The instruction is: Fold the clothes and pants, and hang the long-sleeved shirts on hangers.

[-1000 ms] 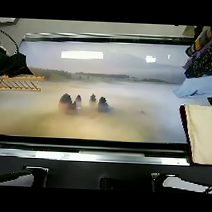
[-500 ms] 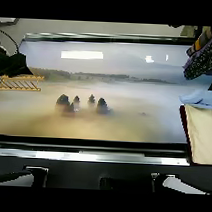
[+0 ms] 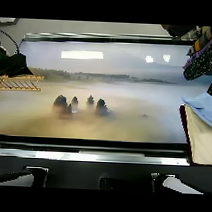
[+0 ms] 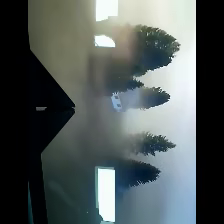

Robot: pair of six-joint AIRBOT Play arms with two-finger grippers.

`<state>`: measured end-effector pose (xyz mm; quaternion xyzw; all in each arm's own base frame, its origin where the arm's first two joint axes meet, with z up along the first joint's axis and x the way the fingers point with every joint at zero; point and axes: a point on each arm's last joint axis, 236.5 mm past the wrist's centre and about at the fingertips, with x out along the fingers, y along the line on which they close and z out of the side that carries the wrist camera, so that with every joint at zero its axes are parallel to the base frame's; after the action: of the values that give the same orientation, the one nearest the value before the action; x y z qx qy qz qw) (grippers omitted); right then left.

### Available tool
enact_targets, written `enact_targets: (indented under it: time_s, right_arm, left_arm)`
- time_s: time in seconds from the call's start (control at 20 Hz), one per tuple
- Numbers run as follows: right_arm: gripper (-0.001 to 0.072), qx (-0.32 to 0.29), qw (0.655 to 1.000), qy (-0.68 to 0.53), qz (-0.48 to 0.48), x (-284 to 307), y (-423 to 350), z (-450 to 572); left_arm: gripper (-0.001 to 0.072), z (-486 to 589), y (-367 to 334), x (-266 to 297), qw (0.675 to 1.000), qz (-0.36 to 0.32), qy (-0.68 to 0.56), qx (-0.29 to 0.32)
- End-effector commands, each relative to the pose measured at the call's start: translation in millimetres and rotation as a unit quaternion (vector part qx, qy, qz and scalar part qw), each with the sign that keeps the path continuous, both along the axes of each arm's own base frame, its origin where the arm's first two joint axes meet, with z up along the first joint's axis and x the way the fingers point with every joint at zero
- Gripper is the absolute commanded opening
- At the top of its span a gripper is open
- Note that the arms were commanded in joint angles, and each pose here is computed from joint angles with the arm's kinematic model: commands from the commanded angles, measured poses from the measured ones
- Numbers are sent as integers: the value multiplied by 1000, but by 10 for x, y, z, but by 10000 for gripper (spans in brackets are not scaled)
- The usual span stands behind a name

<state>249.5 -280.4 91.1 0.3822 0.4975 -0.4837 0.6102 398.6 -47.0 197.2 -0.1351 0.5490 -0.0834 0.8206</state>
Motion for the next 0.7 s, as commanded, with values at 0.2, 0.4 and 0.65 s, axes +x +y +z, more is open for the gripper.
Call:
enact_targets:
  time_s: [0.2,0.4,0.65]
  right_arm:
    - [30,12,985,169,11,-882,162,-690]
    - [30,21,978,205,16,-1058,213,-847]
    - [31,16,976,218,21,-1123,197,-922]
  left_arm:
    - [18,-4,5,0,1000,-3,0,2]
    - [18,-4,5,0,1000,-2,0,2]
    - [18,-4,5,0,1000,-3,0,2]
